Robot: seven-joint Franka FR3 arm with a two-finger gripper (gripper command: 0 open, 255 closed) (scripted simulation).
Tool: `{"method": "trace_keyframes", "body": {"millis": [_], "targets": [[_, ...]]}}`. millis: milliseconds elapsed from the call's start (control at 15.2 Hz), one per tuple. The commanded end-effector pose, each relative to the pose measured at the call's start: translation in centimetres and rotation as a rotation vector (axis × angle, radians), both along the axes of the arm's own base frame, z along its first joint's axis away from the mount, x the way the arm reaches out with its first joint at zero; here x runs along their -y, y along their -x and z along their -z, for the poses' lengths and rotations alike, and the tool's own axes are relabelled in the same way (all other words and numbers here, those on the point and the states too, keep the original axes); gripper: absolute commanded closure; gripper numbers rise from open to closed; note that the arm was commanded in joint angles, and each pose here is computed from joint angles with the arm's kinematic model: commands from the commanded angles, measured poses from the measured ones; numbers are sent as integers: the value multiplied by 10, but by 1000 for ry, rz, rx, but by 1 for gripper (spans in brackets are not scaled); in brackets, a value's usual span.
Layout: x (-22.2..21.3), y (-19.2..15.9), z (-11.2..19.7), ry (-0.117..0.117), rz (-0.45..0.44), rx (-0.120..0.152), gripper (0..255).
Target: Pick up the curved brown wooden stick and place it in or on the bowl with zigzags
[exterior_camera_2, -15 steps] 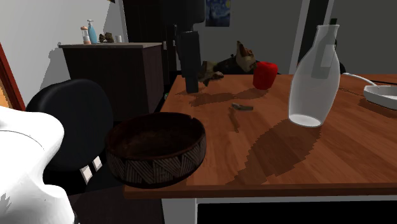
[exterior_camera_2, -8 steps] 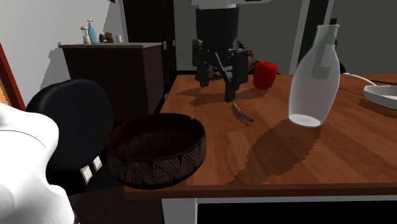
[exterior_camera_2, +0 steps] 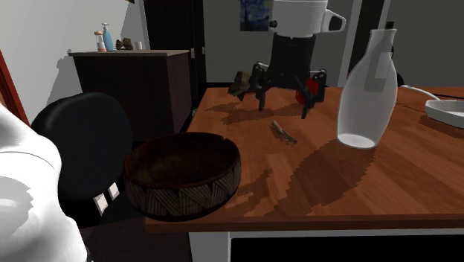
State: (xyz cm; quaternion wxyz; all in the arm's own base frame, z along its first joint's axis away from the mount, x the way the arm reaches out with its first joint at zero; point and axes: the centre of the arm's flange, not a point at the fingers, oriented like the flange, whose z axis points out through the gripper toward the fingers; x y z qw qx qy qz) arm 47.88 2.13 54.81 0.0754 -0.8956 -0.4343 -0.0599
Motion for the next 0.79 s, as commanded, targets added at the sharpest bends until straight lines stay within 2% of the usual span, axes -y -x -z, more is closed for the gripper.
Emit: {"method": "trace_keyframes", "body": {"millis": [0,264,726], "targets": [[-19,-16,8,-2,-169,19,0],[-63,-44,21,-6,-481,52,0],[-70,-44,53,-6,-486,52,0]]}}
